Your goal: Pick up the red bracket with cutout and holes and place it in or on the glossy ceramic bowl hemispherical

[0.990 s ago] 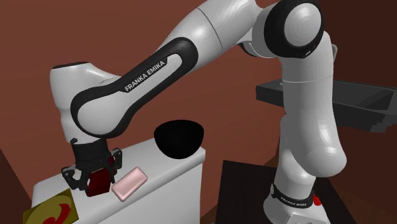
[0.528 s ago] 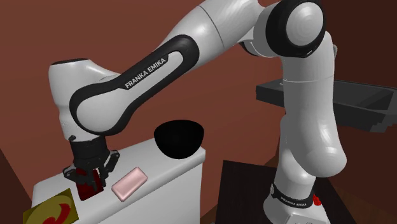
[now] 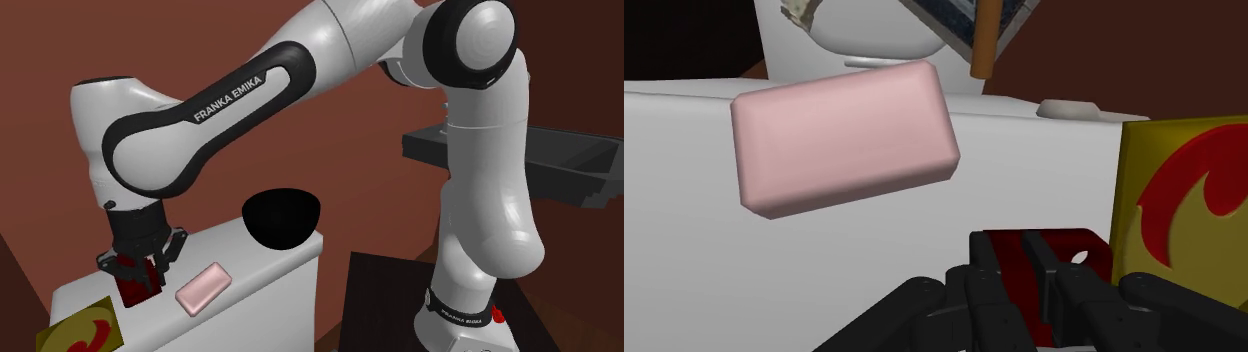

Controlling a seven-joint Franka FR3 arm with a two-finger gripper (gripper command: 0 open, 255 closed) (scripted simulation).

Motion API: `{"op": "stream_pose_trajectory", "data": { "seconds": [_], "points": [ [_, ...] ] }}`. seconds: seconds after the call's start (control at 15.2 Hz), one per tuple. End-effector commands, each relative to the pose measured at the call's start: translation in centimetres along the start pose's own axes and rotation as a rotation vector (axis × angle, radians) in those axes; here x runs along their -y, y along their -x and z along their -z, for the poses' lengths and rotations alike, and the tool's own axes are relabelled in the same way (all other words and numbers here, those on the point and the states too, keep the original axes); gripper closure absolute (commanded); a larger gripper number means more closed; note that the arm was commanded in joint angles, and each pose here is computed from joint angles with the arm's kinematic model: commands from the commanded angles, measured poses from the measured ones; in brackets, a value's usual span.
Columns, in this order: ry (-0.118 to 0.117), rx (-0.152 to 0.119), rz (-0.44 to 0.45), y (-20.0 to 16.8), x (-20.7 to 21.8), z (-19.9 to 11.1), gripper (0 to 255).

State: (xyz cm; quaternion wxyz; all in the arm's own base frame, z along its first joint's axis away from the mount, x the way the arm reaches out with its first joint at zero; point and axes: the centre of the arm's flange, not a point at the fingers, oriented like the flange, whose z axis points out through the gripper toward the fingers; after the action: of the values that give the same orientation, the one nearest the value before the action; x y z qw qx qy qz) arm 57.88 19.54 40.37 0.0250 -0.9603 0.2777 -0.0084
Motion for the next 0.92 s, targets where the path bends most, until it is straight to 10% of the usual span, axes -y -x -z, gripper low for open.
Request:
{"op": "stream_pose_trajectory", "data": {
  "seconds": [0.0, 0.86],
  "points": [
    [0.000, 0.000, 0.000, 0.0, 0.1, 1.0, 255],
    [0.000, 0.000, 0.000, 0.0, 0.4, 7.8, 255]
  ]
}}
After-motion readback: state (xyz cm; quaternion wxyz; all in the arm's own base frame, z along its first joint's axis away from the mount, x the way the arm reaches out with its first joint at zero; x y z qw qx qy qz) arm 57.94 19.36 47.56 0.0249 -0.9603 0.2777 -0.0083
